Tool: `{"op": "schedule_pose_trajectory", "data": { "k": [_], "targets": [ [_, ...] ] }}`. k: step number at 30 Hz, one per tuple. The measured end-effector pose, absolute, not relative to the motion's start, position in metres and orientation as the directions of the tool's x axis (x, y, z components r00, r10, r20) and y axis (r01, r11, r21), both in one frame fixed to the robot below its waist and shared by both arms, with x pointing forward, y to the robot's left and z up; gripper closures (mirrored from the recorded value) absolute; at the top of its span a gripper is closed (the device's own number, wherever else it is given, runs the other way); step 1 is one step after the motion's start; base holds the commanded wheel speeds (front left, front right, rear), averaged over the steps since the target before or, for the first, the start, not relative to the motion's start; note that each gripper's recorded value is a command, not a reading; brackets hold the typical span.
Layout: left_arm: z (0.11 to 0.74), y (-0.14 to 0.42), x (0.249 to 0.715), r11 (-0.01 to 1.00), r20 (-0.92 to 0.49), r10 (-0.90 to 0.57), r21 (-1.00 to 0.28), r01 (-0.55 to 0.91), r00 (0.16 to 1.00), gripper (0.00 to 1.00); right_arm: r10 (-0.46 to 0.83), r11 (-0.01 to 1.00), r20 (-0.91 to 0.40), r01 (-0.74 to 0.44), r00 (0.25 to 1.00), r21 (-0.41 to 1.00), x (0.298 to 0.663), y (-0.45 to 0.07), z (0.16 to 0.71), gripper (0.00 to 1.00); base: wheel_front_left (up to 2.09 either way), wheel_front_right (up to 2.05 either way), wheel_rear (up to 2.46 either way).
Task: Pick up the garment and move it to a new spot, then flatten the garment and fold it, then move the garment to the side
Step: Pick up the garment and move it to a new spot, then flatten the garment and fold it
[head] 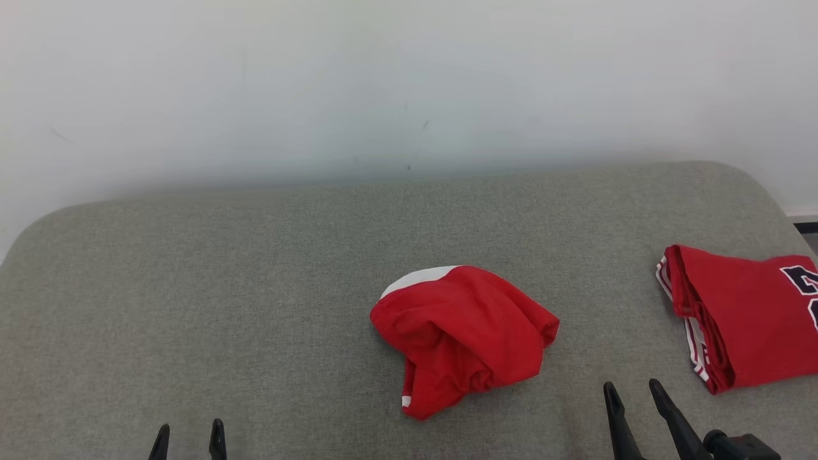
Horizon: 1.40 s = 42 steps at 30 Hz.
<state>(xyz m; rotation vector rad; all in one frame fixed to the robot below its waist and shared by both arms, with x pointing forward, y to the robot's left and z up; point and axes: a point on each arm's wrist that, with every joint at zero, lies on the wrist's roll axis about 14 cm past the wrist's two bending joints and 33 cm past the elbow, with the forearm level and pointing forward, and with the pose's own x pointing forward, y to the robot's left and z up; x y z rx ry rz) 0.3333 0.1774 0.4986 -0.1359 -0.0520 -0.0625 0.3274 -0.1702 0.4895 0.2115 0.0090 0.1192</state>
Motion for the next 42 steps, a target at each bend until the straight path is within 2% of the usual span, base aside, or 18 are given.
{"op": "schedule_pose_trajectory", "data": {
  "k": [10, 36, 42],
  "targets": [
    [0.488, 0.188, 0.314, 0.992, 0.029, -0.034, -0.121, 0.037, 0.999, 0.00, 0.125, 0.970, -0.017, -0.118, 0.992, 0.213, 0.319, -0.168, 0.480, 0.00, 0.00, 0.00, 0.00],
    [0.468, 0.181, 0.318, 0.988, -0.031, -0.052, -0.147, 0.047, 0.998, 0.00, 0.133, 0.964, -0.030, -0.122, 0.991, 0.235, 0.323, -0.161, 0.474, 0.00, 0.00, 0.00, 0.00],
    [0.458, 0.153, 0.334, 0.972, -0.070, -0.131, -0.203, 0.114, 0.989, 0.00, 0.129, 0.964, -0.033, -0.118, 0.991, 0.237, 0.322, -0.162, 0.474, 0.00, 0.00, 0.00, 0.00]
  ]
}}
